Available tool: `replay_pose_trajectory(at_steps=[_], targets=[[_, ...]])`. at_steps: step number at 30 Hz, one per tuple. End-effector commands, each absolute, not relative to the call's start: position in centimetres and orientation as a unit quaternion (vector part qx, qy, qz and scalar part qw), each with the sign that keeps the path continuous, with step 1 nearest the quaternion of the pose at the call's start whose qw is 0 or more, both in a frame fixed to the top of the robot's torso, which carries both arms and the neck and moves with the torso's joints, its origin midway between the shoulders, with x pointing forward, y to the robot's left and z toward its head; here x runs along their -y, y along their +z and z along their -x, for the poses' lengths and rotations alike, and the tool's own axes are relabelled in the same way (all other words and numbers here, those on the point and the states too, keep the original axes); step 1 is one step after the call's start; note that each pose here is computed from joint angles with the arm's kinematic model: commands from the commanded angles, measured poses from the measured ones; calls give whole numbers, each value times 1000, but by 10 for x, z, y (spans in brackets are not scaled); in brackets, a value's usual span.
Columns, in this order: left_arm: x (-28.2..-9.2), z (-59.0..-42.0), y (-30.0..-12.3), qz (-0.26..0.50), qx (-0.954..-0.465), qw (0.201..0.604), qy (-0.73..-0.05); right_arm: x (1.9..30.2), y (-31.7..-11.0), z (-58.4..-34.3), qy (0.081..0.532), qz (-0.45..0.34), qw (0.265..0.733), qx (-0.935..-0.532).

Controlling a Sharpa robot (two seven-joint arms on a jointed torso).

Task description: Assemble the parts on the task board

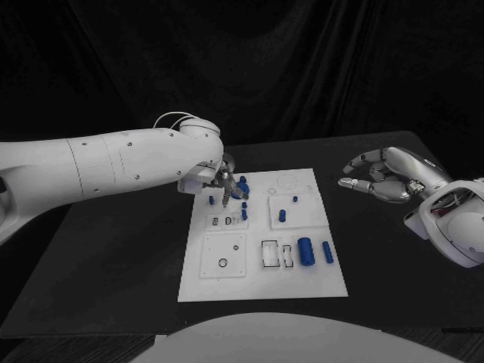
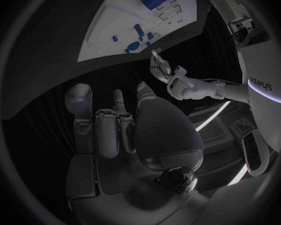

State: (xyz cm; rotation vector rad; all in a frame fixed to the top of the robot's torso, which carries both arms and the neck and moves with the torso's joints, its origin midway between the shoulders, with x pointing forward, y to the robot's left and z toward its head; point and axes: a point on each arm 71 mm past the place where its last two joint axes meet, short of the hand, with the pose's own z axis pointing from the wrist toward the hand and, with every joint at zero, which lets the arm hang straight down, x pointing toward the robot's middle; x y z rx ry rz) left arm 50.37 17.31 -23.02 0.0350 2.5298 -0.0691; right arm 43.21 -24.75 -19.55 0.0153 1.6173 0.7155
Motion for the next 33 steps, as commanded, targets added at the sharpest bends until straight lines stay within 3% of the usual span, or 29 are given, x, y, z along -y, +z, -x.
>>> replay_pose_trajectory(at_steps=[1,33], targets=[[-169,-503,-234,-6,-950,310,-35,249,-196,-432,307,-16,639,-705],[-160,-497,-265,7,-952,302,-57,248,-204,-430,313,-9,630,-710]])
